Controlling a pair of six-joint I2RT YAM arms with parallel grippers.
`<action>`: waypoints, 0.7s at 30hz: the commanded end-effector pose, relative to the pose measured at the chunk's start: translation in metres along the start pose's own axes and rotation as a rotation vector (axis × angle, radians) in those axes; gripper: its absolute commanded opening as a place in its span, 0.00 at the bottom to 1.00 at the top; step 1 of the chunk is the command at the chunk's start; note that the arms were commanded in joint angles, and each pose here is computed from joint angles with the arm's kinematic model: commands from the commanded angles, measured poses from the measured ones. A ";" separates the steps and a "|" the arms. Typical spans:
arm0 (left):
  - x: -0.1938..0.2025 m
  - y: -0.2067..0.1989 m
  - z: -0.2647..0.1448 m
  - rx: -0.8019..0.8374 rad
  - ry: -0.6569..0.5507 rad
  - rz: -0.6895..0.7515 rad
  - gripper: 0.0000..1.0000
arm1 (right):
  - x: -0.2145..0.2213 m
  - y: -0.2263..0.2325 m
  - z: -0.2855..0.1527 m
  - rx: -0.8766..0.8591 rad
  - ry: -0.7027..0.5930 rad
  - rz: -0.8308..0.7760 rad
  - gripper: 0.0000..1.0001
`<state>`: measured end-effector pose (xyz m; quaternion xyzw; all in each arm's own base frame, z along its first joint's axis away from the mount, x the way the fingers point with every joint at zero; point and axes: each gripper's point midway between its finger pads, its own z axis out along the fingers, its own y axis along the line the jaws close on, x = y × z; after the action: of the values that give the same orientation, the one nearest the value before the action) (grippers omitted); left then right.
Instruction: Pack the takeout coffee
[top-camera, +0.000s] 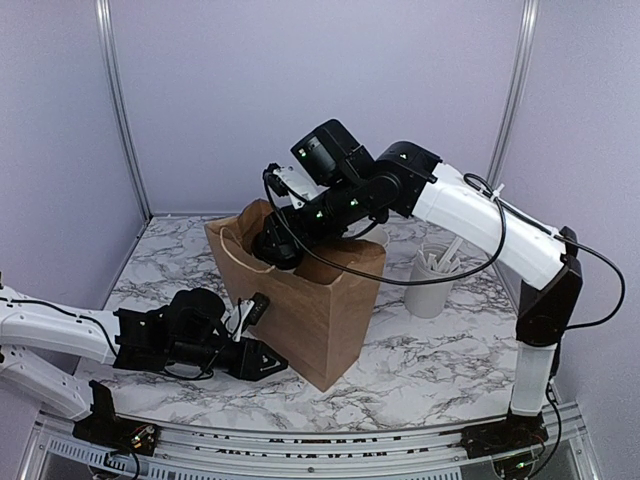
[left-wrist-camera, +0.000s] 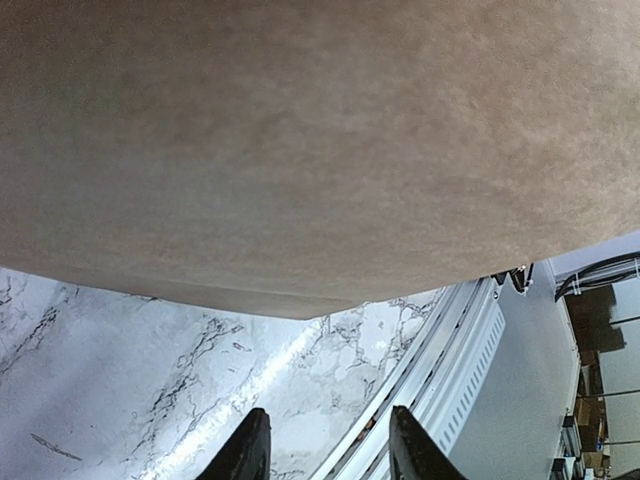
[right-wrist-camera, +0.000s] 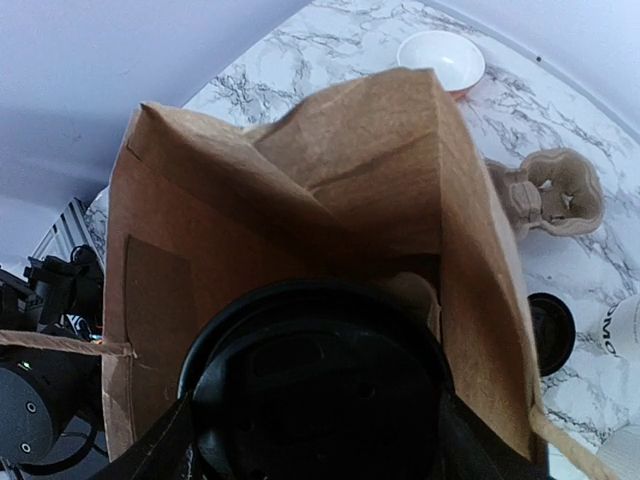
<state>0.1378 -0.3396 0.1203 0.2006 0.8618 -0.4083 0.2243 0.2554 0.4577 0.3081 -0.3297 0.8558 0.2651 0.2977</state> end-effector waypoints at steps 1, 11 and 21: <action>-0.013 -0.016 -0.004 0.036 -0.031 0.028 0.41 | 0.004 0.004 -0.018 -0.021 0.000 0.034 0.50; -0.023 -0.012 -0.021 -0.020 -0.074 0.033 0.41 | 0.023 -0.014 -0.020 0.066 0.076 -0.007 0.51; -0.064 -0.006 -0.091 -0.165 -0.268 0.015 0.41 | 0.041 -0.015 -0.012 0.080 0.161 -0.062 0.51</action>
<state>0.1529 -0.3097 0.1920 0.1664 0.8424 -0.4045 0.3147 0.2426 0.4258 0.2786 -0.3463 0.8819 0.2025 0.2476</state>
